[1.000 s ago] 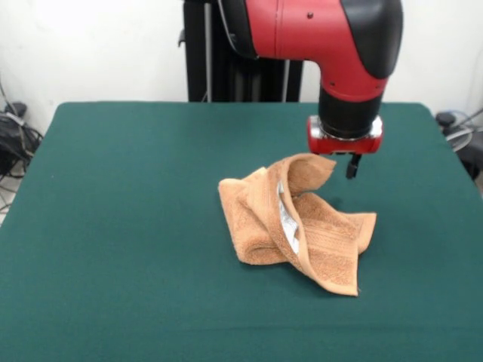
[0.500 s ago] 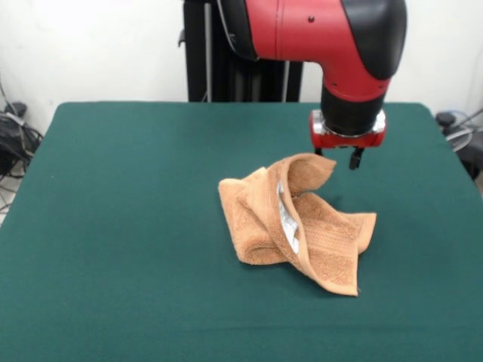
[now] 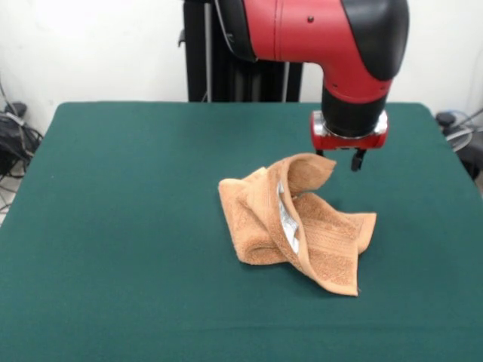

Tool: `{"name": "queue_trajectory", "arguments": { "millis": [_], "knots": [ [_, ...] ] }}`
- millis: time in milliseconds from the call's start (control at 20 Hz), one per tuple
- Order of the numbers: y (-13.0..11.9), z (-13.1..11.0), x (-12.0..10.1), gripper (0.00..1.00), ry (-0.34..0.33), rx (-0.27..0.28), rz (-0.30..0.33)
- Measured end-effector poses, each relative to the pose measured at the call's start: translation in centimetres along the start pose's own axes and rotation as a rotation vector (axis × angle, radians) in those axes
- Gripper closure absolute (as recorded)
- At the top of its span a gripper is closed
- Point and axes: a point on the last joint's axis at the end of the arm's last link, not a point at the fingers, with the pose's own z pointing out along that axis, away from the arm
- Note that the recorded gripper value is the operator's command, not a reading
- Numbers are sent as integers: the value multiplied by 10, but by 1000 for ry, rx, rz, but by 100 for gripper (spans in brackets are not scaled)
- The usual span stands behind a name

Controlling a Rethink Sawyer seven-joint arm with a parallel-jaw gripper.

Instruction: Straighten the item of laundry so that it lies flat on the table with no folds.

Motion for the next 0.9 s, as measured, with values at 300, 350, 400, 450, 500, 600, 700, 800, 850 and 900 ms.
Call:
{"name": "queue_trajectory", "arguments": {
  "millis": [300, 350, 400, 450, 500, 600, 700, 800, 850, 900],
  "knots": [
    [0, -6, -7, 0, -4, -6, 2],
    [1, -6, -8, 0, -5, -7, 4],
    [1, -7, -10, 0, -8, -9, 6],
    [1, -8, -11, 0, -10, -9, 6],
    [1, -8, -11, 0, -12, -9, 6],
    [2, -11, -14, 0, -19, -4, 3],
    [6, -14, -17, 0, -24, -1, 0],
    [9, -15, -18, 0, -25, -2, -2],
    [11, -16, -18, 0, -26, -3, -3],
    [15, -16, -18, 0, -25, -4, -6]
  ]
}}
